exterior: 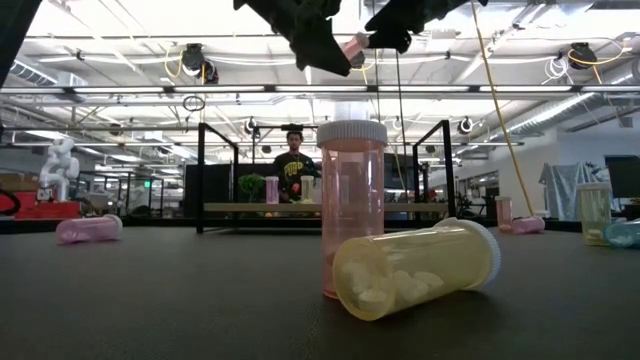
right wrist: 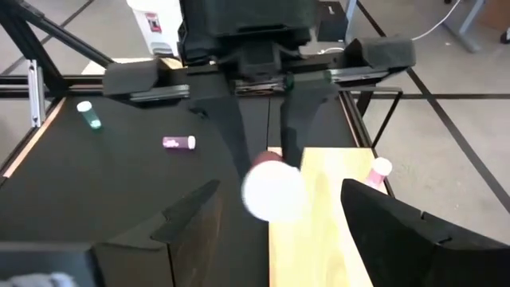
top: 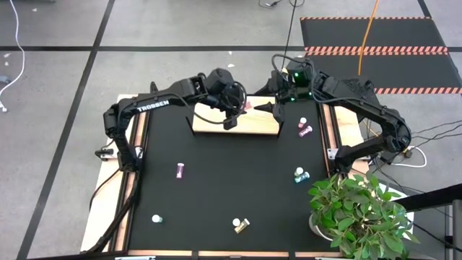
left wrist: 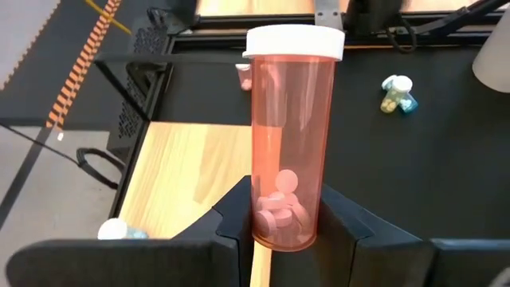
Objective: Pick and place medicine bottles onto shelf by color
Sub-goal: Put the left orange pill bottle on the shelf
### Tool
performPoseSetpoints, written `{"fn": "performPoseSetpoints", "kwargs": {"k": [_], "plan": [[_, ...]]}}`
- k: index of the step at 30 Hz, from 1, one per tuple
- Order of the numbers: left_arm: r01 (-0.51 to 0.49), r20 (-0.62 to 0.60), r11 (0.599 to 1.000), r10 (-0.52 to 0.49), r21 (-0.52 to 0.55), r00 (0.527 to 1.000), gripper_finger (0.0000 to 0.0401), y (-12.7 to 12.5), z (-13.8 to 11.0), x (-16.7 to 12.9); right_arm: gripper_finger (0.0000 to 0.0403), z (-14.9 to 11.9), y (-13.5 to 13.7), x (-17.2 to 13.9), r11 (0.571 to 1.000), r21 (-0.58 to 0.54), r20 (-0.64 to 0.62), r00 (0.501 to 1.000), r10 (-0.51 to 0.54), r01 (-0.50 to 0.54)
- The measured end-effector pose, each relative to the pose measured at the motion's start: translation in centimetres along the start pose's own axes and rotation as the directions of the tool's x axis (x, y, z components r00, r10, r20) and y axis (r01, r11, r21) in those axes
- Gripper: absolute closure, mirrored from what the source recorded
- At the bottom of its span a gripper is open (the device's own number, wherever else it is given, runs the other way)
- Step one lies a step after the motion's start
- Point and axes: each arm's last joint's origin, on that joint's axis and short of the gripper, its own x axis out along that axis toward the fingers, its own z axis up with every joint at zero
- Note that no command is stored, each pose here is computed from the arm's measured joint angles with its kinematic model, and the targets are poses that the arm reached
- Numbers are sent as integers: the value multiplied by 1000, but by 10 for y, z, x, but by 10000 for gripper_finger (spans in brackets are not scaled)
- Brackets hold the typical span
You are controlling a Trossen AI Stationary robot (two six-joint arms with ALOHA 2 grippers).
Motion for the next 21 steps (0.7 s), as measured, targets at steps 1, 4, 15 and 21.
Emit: {"fn": "performPoseSetpoints", "kwargs": {"k": [1,4,15,21], "plan": [[0,5,1000,0,4,1000,311,0,1,0,152,0,0,0,1000,0,-1,1000,-2,2],[2,10,1000,-2,6,1000,311,-2,1,0,157,1,0,0,1000,-7,13,1000,-3,3],[1,15,1000,0,-4,1000,306,-2,2,0,216,-3,-2,12,999,-11,-12,999,40,-40],[0,14,1000,0,-18,1000,309,-1,2,1,259,-2,-2,12,999,-16,3,999,37,-37]]}}
